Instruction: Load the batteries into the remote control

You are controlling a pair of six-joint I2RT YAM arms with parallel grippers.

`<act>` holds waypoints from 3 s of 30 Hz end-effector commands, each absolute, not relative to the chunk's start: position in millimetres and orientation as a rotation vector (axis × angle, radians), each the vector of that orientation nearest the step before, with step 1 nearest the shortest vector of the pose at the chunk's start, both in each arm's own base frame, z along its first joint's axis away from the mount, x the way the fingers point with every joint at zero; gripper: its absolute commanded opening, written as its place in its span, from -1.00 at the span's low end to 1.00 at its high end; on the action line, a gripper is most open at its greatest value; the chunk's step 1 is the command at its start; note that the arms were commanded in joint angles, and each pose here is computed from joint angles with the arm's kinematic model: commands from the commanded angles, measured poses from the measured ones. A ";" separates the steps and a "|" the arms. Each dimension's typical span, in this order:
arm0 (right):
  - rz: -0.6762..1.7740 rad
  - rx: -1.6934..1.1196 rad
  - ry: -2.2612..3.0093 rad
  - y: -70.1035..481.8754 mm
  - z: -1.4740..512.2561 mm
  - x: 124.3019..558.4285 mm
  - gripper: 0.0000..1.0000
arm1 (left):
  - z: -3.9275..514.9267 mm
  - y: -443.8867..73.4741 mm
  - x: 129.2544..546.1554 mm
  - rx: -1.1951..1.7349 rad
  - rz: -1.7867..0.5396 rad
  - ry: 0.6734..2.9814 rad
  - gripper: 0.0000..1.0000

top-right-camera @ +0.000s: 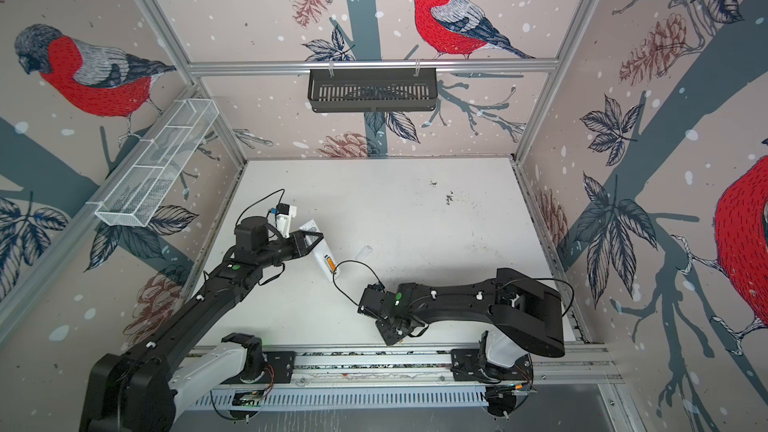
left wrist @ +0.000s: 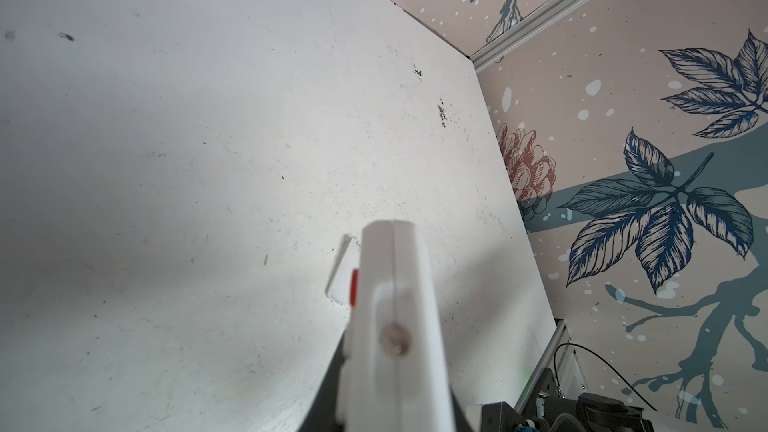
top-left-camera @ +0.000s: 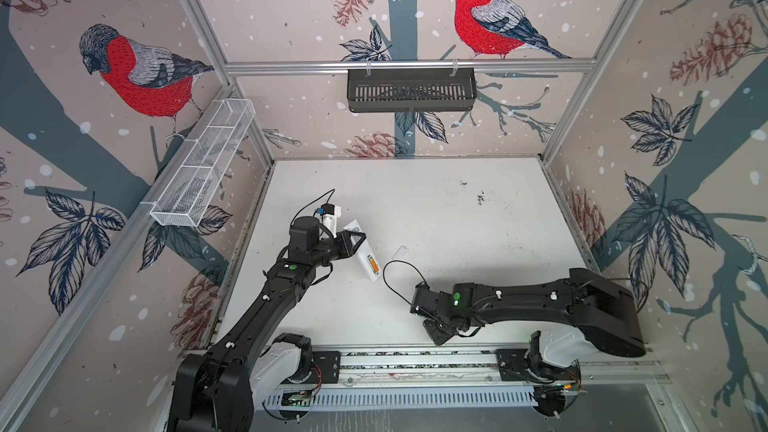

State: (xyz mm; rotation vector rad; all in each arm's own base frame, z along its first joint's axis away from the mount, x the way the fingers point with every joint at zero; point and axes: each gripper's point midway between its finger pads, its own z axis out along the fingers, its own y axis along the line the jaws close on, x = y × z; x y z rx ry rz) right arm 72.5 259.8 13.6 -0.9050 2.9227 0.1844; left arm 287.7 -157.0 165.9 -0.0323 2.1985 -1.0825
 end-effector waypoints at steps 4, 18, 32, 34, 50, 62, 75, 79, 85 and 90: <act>0.295 -0.981 2.741 289.0 35.1 96.9 -0.67 | 174.0 -171.6 288.7 0.021 -1.214 2.124 -1.00; 0.923 -0.941 1.924 382.0 201.3 163.6 -0.67 | 194.5 -197.7 267.1 0.122 -1.562 2.010 -1.00; 1.036 -0.924 1.552 376.1 246.2 170.4 -0.66 | 209.6 -203.6 256.7 0.156 -1.702 1.933 -1.00; 1.046 -0.931 1.550 378.2 244.5 169.8 -0.66 | 209.7 -203.7 256.6 0.157 -1.705 1.932 -1.00; 1.034 -0.980 1.632 391.1 201.7 172.3 -0.67 | 214.4 -201.9 257.0 0.161 -1.711 1.912 -1.00; 0.984 -0.987 1.658 390.4 200.0 175.8 -0.44 | 215.3 -200.3 260.0 0.155 -1.711 1.904 -1.00; 1.201 -0.870 1.765 381.8 227.7 194.0 0.57 | 213.7 -199.6 261.1 0.152 -1.694 1.908 -1.00; 1.315 -0.881 1.891 389.7 220.0 197.0 0.69 | 214.5 -199.2 261.3 0.154 -1.688 1.903 -1.00; 1.474 -0.808 1.977 390.4 210.8 204.4 0.73 | 216.2 -199.1 260.7 0.160 -1.684 1.897 -1.00; 1.519 -0.802 2.023 390.9 196.4 204.6 0.74 | 217.1 -198.8 260.3 0.164 -1.678 1.895 -1.00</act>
